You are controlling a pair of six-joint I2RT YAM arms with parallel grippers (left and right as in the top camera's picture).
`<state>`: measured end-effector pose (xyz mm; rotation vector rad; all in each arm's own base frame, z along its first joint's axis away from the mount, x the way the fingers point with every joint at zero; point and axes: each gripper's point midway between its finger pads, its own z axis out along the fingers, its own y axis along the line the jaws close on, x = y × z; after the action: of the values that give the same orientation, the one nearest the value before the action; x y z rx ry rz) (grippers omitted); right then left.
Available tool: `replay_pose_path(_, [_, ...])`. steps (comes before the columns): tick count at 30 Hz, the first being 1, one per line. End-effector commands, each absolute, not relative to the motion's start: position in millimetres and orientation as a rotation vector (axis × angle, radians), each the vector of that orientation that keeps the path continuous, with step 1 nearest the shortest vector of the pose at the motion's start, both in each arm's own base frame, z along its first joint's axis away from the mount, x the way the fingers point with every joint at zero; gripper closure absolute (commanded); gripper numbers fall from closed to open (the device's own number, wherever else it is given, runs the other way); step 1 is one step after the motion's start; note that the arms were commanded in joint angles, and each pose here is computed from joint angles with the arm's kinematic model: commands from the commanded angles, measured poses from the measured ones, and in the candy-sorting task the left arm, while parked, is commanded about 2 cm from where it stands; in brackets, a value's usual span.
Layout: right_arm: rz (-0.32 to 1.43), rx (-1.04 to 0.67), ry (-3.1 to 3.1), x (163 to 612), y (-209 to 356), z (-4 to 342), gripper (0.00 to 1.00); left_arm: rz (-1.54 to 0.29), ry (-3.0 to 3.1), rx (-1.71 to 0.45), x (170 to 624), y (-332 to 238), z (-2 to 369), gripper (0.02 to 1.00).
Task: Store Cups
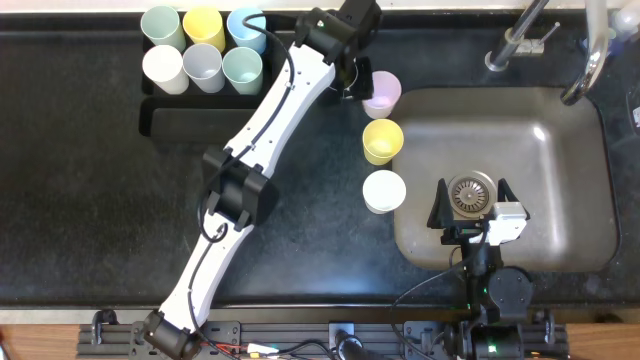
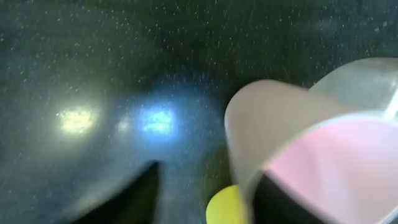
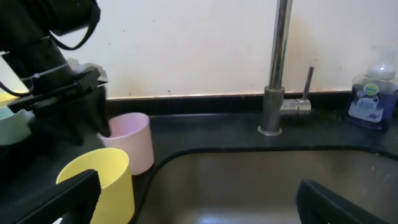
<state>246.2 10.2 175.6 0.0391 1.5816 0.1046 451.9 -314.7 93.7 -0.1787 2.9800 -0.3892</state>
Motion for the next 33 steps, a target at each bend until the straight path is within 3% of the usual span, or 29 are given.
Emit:
replay_pose_path(1, [0.103,0.03,1.583,247,11,172,0.003,-0.41,2.943,-0.174,463,-316,94,0.982])
replay_pose_path(5, [0.103,0.03,1.583,247,11,172,0.003,-0.444,2.86,-0.174,475,-305,129,0.982])
replay_pose_path(10, [0.103,0.03,1.583,247,11,172,0.003,-0.453,2.693,-0.263,474,-251,230,0.982])
replay_pose_path(17, [0.103,0.03,1.583,247,11,172,0.003,-0.289,2.446,-0.432,406,-123,373,0.982])
replay_pose_path(20, [0.103,0.03,1.583,247,11,172,0.005,-0.127,2.339,-0.575,373,-58,403,0.982])
replay_pose_path(22, [0.103,0.03,1.583,247,11,172,0.003,-0.06,2.342,-0.709,347,-20,397,0.982])
replay_pose_path(27, [0.103,0.03,1.583,247,11,172,0.003,0.079,2.404,-1.056,292,54,328,0.982])
replay_pose_path(33, [0.103,0.03,1.583,247,11,172,0.003,-0.154,2.431,-1.08,320,65,259,0.982])
